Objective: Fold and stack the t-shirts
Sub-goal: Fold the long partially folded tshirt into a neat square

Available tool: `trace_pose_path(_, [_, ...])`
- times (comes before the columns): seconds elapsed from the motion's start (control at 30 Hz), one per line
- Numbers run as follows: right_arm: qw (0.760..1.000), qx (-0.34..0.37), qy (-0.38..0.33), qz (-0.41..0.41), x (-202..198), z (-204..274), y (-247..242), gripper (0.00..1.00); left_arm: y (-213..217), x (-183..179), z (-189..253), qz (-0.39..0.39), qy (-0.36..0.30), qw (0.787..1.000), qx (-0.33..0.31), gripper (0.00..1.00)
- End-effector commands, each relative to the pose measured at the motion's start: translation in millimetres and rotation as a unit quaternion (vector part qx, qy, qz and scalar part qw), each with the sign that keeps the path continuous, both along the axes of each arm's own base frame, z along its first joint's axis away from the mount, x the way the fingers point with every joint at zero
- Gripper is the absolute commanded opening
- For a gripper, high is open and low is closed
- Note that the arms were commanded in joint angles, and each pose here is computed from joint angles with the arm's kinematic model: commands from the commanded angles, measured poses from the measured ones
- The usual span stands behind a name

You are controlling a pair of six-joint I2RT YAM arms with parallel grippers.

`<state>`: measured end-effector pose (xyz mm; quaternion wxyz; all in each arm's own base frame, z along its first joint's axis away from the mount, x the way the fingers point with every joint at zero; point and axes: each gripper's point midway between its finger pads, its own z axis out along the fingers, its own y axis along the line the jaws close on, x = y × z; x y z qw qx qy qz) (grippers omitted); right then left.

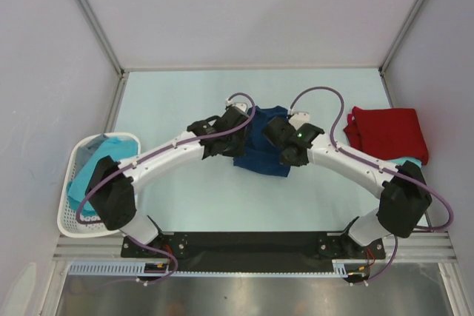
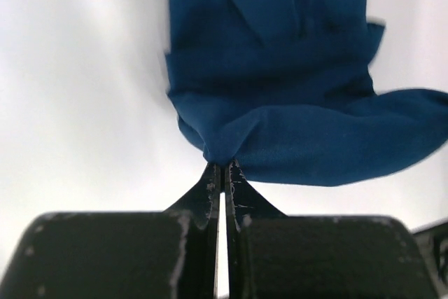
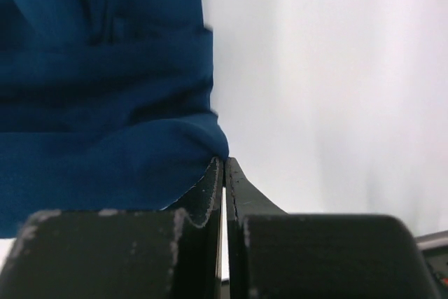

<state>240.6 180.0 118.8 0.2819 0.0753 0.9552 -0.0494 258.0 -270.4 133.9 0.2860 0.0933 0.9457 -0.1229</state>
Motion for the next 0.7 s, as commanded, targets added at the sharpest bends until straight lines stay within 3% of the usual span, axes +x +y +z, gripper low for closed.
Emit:
trace_pose_path(0.0, [0.998,-0.018,-0.052,-0.006,45,27,-7,0.00,8,45,14,0.024,-0.035,0.999,0.021,0.00])
trace_pose_path(0.27, [0.997,-0.028,-0.061,-0.041,98,27,-25,0.00,17,101,19,0.053,-0.050,0.997,0.040,0.00])
trace_pose_path(0.67, [0.996,-0.026,-0.066,-0.047,157,19,-11,0.00,-10,171,22,0.045,-0.049,0.997,0.037,0.00])
